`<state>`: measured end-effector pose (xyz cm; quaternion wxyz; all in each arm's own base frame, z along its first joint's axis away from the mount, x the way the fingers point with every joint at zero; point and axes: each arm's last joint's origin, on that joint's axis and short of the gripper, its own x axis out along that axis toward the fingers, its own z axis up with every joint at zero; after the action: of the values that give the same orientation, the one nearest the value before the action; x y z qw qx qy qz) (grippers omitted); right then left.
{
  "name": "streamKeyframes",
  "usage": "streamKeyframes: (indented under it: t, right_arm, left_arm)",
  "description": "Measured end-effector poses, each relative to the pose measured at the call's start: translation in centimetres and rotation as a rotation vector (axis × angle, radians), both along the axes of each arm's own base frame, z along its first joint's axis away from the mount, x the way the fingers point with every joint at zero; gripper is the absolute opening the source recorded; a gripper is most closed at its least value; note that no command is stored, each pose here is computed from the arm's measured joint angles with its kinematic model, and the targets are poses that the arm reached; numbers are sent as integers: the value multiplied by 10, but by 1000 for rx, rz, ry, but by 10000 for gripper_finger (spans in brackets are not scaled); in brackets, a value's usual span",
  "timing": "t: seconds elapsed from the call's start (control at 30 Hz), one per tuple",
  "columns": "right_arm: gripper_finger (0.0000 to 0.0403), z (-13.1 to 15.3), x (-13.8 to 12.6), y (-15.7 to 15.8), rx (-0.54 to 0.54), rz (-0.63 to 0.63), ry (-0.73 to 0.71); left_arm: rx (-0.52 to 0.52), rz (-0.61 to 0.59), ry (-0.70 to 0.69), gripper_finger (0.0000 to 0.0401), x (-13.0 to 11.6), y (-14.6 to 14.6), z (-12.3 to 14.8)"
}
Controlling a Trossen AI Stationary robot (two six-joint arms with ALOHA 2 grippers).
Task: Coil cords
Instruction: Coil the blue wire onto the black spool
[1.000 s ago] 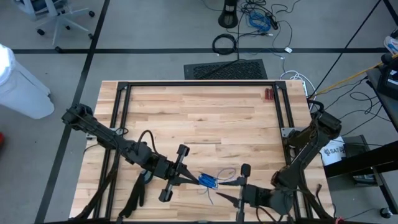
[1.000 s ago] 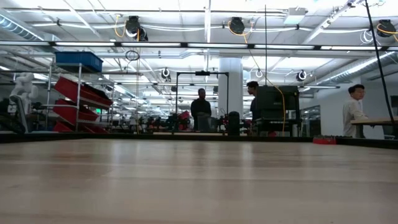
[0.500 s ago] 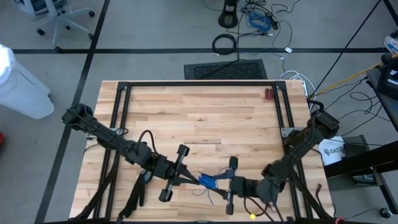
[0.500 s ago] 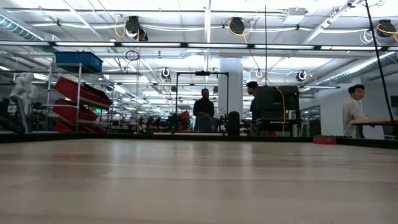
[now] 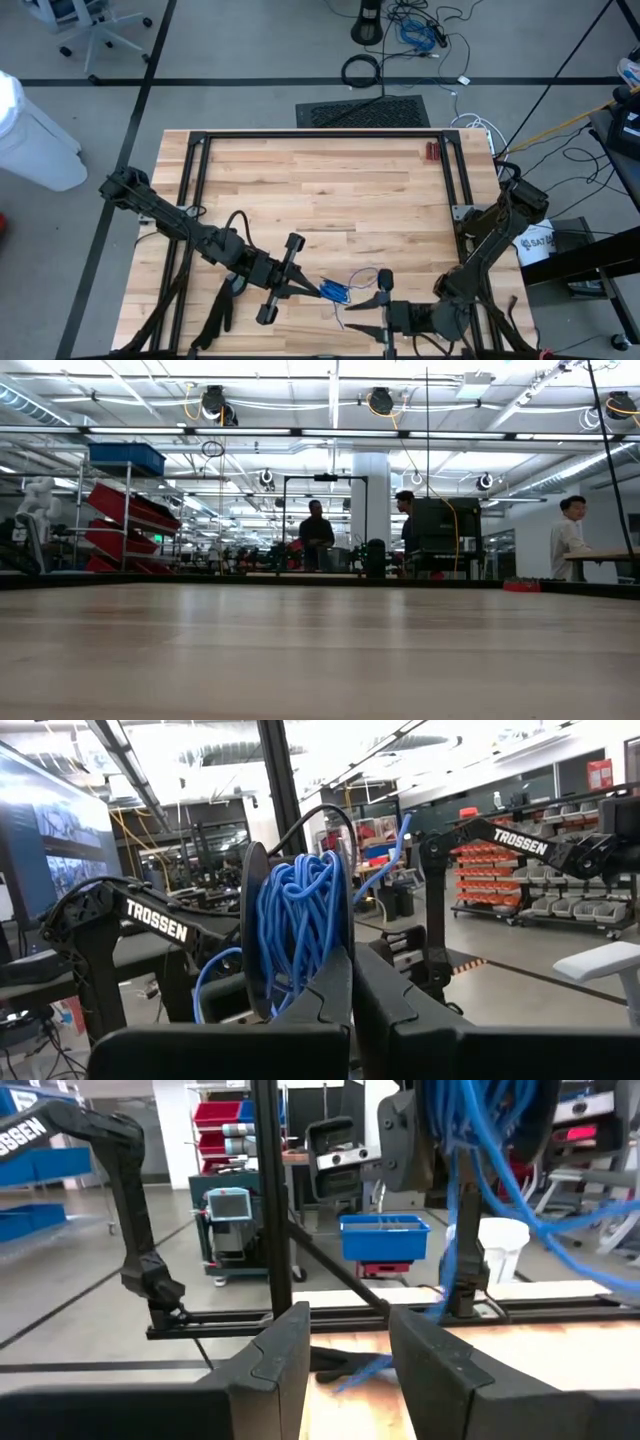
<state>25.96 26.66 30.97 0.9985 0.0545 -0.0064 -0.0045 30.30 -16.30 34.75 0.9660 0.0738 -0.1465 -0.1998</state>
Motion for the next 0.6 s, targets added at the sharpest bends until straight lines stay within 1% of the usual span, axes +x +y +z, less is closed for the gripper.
streamKeyframes:
  t: [0.13, 0.27, 0.3, 0.5, 0.6]
  right_arm:
    - [125, -1, 0, 0, 9, -13, 5]
    - [125, -1, 6, -10, 13, -144, 4]
    - [125, -1, 8, -12, 10, -158, 4]
    - [125, -1, 19, -23, -2, -197, 4]
    - [125, -1, 24, -28, -26, -217, 8]
  left_arm:
    - [1, 0, -1, 0, 0, 0, 0]
    - [19, 6, -15, 0, 0, 0, 0]
    - [21, 7, -18, 0, 0, 0, 1]
    - [40, 20, -29, 0, 1, 2, 1]
    - [40, 27, -29, 0, 2, 5, 1]
